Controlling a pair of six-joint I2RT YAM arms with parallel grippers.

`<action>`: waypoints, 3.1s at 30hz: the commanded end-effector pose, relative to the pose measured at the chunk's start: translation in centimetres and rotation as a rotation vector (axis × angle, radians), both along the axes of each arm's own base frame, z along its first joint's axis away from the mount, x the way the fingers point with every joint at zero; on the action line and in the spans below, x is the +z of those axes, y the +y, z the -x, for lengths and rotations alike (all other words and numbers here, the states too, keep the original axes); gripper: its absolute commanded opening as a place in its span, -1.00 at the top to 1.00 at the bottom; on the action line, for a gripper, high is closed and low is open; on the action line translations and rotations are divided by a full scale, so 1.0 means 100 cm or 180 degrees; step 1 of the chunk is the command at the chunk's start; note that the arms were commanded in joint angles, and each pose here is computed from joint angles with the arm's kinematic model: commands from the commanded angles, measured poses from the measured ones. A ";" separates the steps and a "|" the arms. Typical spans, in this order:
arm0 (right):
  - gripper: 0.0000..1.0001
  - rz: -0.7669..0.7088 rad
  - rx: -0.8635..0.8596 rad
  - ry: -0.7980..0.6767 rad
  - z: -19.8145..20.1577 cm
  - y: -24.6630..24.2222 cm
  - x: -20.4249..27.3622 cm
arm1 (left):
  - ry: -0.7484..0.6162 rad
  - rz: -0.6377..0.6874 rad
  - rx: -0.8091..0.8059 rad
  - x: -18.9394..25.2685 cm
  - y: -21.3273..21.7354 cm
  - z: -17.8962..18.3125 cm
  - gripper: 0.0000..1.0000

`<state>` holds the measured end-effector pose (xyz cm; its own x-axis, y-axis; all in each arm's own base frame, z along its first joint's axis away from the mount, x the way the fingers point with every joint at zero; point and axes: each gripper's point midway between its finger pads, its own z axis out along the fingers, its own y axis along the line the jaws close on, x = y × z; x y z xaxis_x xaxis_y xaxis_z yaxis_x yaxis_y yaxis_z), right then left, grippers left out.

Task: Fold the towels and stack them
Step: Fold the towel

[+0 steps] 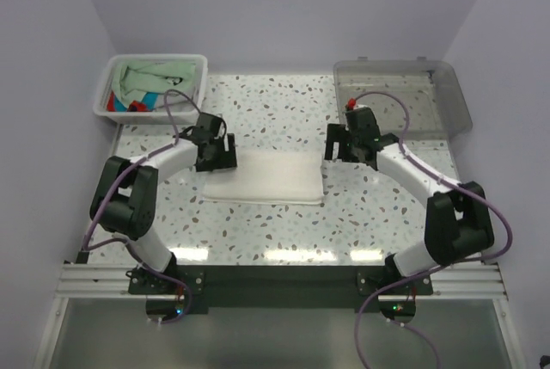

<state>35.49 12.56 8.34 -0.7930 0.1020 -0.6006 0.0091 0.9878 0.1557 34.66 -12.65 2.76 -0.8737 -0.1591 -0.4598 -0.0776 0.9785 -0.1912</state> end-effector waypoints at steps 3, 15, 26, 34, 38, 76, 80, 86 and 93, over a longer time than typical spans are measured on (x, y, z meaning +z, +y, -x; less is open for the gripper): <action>-0.97 0.0389 -0.0224 0.0025 0.033 -0.041 0.025 | -0.0347 -0.0541 -0.0585 0.044 -0.006 -0.009 -0.90; -0.97 -0.0028 -0.0816 0.0368 0.074 -0.094 -0.001 | -0.0832 -0.0608 -0.2466 0.086 -0.223 0.080 -0.71; -0.97 -0.0267 -0.0997 0.0413 0.081 -0.102 -0.016 | -0.0765 -0.0715 -0.3039 0.041 -0.294 0.104 -0.44; -0.97 -0.0341 -0.0971 0.0443 0.082 -0.099 -0.021 | -0.0684 -0.0925 -0.3101 0.007 -0.300 0.100 -0.40; -0.97 -0.0346 -0.0979 0.0433 0.083 -0.099 -0.021 | -0.0567 -0.1107 -0.3118 -0.010 -0.290 0.103 -0.20; -0.97 -0.2220 -0.0765 0.1020 0.062 0.037 -0.075 | -0.0987 -0.0200 -0.2763 0.054 -0.296 0.108 1.00; -0.95 -0.2100 -0.0809 0.1195 0.077 0.040 -0.095 | -0.1051 -0.0170 -0.2723 0.064 -0.296 0.106 1.00; -0.90 -0.2127 -0.0875 0.1344 0.094 0.043 -0.116 | -0.1106 -0.0177 -0.2600 0.075 -0.291 0.101 1.00; -0.68 -0.2111 -0.0976 0.1372 0.095 0.042 -0.129 | -0.1040 -0.0100 -0.2618 0.072 -0.294 0.105 1.00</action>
